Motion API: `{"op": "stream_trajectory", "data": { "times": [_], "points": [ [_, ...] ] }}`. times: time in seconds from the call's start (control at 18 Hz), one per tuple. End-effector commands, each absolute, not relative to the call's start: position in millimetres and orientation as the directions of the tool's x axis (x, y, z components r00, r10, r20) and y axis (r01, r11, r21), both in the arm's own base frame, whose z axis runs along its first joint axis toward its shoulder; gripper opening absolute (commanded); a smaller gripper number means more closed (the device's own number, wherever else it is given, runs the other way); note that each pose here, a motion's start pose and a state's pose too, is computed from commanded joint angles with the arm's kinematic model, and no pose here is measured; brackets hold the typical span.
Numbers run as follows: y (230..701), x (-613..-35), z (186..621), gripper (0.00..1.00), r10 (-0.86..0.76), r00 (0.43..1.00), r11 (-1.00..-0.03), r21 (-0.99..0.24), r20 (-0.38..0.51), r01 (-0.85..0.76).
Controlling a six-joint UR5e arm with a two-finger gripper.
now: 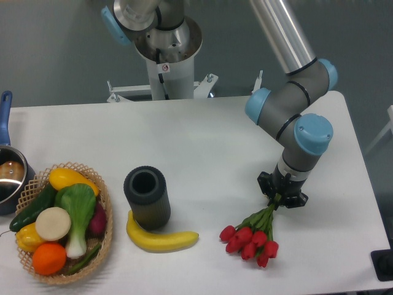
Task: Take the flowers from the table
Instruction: 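Lift the gripped tulip bundle up off the table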
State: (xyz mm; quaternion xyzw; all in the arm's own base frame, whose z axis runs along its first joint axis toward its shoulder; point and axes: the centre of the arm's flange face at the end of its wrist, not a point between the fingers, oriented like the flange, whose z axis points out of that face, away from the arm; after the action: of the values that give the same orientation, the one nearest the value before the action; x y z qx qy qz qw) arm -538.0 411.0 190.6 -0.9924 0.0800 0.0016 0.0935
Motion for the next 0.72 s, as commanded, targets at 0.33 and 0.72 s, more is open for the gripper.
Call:
{"op": "stream_trajectory", "data": {
  "times": [0.33,0.72],
  "points": [
    [413.8,-546.3,207.5,0.21,-0.155,0.987,-0.967,-0.196,-0.051,-0.162],
    [431.7,-561.2,278.2,0.21,-0.084,0.987,-0.944,-0.305,-0.136,-0.122]
  ]
}}
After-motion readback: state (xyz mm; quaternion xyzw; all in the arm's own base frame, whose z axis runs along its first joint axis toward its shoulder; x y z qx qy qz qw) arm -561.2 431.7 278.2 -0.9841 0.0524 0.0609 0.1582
